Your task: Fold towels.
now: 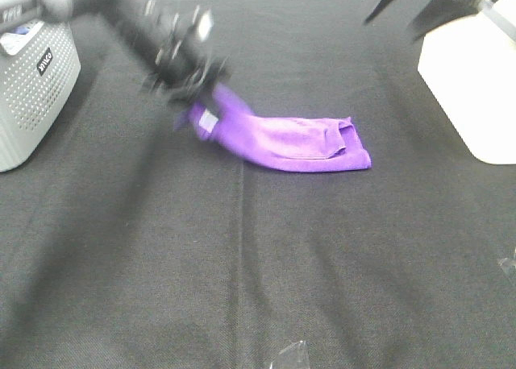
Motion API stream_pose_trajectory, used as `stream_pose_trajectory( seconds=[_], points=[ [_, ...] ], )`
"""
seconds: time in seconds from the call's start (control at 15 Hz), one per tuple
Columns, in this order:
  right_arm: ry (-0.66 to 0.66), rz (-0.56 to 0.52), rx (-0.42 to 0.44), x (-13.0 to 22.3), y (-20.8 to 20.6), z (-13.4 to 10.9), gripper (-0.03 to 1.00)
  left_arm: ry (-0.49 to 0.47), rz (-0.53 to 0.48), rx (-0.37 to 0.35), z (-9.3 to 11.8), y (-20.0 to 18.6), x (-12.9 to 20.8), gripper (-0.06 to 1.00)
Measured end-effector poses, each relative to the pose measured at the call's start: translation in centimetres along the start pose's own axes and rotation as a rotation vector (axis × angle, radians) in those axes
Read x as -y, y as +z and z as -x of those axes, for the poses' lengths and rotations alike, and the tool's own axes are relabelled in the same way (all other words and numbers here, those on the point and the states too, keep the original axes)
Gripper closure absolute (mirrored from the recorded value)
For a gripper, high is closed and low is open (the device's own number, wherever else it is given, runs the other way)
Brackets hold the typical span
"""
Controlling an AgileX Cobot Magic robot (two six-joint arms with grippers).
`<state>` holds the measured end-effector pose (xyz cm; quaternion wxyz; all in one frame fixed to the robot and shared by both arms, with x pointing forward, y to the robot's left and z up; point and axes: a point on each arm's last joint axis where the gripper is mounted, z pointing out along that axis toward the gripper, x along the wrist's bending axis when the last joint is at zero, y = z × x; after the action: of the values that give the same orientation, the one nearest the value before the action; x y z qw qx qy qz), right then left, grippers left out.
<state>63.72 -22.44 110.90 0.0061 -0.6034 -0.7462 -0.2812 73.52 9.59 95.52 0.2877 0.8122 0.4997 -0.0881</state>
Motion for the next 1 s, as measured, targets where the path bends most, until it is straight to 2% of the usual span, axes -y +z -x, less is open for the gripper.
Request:
stream_pose_trajectory(
  seconds=[0.13,0.27,0.47,0.67,0.73,0.87,0.93,1.0],
  points=[
    [-0.008,0.008,0.009,0.1,-0.5,-0.1,0.24,0.061,0.007,0.013,2.4,0.9,-0.5,0.89],
    [-0.008,0.007,0.010,0.1,-0.5,-0.1,0.24,0.091,-0.022,0.023,3.7,2.7,-0.1,0.89],
    [-0.008,0.007,0.010,0.1,-0.5,-0.1,0.24,0.108,-0.065,0.036,4.8,4.9,0.6,0.89],
    [-0.008,0.007,0.010,0.1,-0.5,-0.1,0.24,0.098,-0.013,0.079,6.1,6.3,0.4,0.86],
    [-0.008,0.007,0.010,0.1,-0.5,-0.1,0.24,0.092,0.015,0.086,6.6,7.1,0.3,0.76],
    [-0.008,0.007,0.010,0.1,-0.5,-0.1,0.24,0.071,0.122,0.125,8.5,8.3,-0.3,0.39],
    [-0.008,0.008,0.010,0.1,-0.5,-0.1,0.24,0.065,0.194,0.157,9.7,8.7,-0.8,0.28],
    [-0.010,0.013,0.010,0.1,-0.7,-0.2,0.24,0.084,0.249,0.193,11.2,9.0,-1.0,0.23]
  ],
)
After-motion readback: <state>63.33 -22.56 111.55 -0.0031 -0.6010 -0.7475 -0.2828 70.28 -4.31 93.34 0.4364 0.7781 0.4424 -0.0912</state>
